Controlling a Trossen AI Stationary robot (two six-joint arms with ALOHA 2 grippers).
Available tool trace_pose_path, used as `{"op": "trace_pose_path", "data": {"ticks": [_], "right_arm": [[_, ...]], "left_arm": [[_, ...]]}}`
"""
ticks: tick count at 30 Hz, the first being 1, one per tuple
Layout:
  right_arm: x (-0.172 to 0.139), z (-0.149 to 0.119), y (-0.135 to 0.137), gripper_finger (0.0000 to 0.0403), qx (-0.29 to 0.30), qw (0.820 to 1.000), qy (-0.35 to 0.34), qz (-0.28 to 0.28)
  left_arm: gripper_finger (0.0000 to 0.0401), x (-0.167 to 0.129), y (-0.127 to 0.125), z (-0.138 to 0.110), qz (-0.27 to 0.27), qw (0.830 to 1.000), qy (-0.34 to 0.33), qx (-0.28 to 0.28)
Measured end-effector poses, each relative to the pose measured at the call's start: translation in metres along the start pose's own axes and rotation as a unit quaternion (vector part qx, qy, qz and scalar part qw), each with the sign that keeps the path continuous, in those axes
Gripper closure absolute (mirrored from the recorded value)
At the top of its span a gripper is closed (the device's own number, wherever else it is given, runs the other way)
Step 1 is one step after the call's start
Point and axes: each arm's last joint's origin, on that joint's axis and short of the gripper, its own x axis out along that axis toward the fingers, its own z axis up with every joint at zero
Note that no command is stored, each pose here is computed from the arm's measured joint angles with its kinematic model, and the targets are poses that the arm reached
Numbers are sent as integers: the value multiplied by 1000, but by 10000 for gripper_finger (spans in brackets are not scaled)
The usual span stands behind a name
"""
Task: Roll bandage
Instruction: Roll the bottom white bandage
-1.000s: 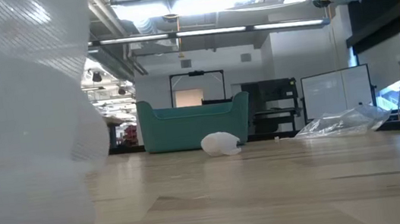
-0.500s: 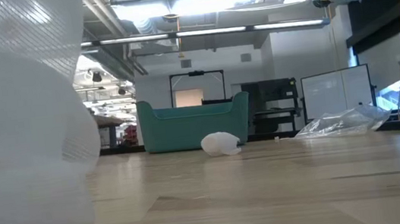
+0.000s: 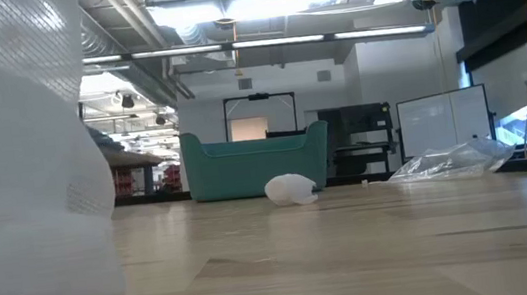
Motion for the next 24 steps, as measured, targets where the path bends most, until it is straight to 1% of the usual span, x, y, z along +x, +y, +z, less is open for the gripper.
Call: {"op": "trace_pose_path", "data": {"ticks": [3,5,7,10,11,12,15,18,21,24], "right_arm": [[0,0,0,251,-7,1000,2,-6],[0,-1,-1,279,-19,999,8,-31],[1,0,1,316,-36,998,18,-52],[-1,4,5,381,-67,993,51,-86],[-3,8,8,391,-78,990,69,-98],[-5,12,10,393,-88,986,87,-116],[-13,25,20,382,-106,968,150,-169],[-23,40,30,392,-120,950,200,-210],[-32,52,42,397,-114,933,235,-248],[-35,54,57,389,-100,922,257,-273]], "left_arm": [[361,0,0,0,-1,1000,1,0],[361,0,0,0,-1,1000,2,1],[361,0,0,-1,-1,1000,2,1],[361,0,0,-1,-1,1000,2,1],[361,0,0,-1,-1,1000,3,1],[361,0,0,-1,-1,1000,2,1],[361,-1,-2,0,-4,1000,2,-1],[361,-2,-2,1,-5,1000,-2,0],[361,-2,-2,2,1,1000,-3,1],[361,-2,0,1,33,999,8,11]]}}
